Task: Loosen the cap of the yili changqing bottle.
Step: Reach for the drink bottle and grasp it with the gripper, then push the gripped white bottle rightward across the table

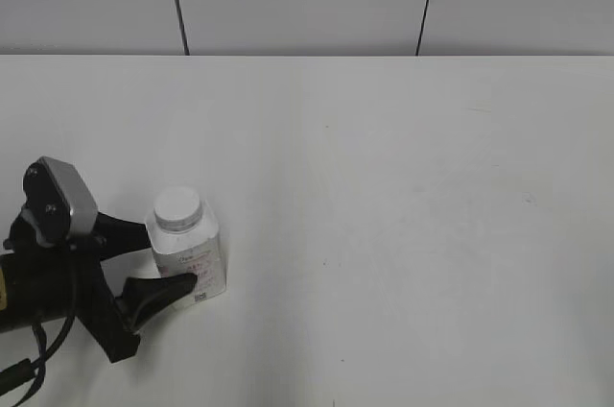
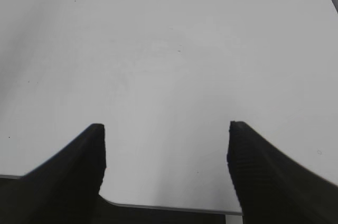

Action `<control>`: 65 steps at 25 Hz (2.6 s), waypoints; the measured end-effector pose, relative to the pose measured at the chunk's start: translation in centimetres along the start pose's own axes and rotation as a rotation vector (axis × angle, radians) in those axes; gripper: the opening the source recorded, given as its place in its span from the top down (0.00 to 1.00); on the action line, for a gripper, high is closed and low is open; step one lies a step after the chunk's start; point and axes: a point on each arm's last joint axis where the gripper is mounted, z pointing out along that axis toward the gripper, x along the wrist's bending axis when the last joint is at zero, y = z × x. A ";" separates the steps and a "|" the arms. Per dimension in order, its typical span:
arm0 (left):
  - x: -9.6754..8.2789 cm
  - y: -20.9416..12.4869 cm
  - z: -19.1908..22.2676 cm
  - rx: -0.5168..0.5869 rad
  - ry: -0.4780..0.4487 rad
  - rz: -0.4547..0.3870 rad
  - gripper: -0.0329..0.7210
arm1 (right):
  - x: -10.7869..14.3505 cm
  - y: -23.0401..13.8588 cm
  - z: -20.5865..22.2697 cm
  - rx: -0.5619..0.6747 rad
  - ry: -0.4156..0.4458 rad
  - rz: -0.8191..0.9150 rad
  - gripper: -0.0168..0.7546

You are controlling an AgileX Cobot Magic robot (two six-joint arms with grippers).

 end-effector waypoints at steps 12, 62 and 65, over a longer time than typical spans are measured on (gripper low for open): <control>-0.8 0.0 0.0 0.002 -0.094 0.053 0.44 | 0.0 0.0 0.0 0.000 0.000 0.000 0.25; -1.3 0.0 0.0 -0.001 -0.149 0.084 0.44 | -2.5 14.7 22.1 0.852 0.106 0.063 0.33; -1.3 0.0 0.0 -0.001 -0.150 0.084 0.44 | -1.6 14.6 23.3 0.879 0.130 0.035 0.33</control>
